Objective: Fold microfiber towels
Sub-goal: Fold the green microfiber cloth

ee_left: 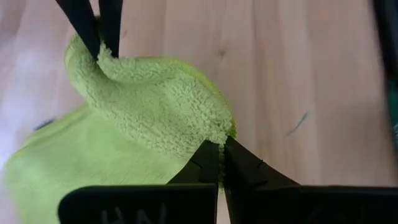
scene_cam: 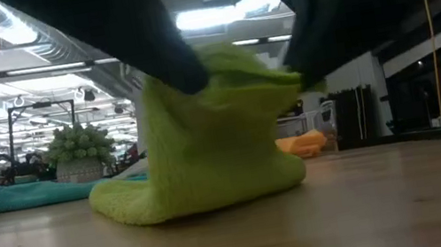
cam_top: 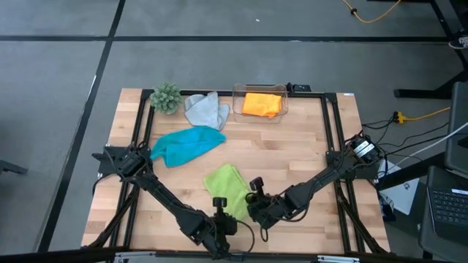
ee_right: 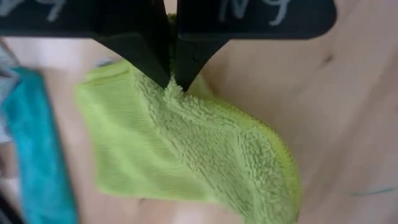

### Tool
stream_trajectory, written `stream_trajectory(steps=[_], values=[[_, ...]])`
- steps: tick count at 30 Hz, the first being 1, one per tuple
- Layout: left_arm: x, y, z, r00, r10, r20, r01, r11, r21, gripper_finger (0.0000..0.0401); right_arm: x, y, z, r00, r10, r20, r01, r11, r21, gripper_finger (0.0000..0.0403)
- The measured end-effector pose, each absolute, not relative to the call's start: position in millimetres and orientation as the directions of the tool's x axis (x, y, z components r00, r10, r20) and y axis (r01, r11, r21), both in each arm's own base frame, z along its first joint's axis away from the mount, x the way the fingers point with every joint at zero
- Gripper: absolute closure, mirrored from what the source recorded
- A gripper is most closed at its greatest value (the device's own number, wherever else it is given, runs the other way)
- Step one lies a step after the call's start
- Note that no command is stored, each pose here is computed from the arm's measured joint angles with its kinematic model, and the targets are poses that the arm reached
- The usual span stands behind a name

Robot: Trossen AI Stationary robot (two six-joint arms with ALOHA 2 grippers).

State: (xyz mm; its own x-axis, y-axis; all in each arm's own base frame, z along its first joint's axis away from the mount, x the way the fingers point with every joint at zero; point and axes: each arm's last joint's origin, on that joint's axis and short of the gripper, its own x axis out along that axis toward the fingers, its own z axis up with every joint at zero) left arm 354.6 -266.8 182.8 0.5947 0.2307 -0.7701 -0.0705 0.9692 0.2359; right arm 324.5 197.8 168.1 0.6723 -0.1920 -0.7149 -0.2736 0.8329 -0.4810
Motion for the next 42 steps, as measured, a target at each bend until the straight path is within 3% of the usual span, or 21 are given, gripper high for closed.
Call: stream_trajectory(steps=[9,24,42], values=[[342.8,-254.4,187.7,0.461,0.342,-0.819,-0.106,0.938,0.332,0.0401,343.3,175.7,173.5,0.711,-0.247,-0.659,-0.224,0.808,-0.545,0.0397],[341.1,-223.6,186.2,0.295,0.461,-0.837,-0.098,0.886,0.453,0.0401,370.3,129.0,176.8,0.714,-0.219,-0.665,-0.188,0.856,-0.482,0.0397],[338.8,-210.7,183.8,0.213,0.499,-0.84,-0.071,0.865,0.496,0.0401,390.4,106.2,151.5,0.707,-0.233,-0.668,-0.177,0.856,-0.486,0.0393]])
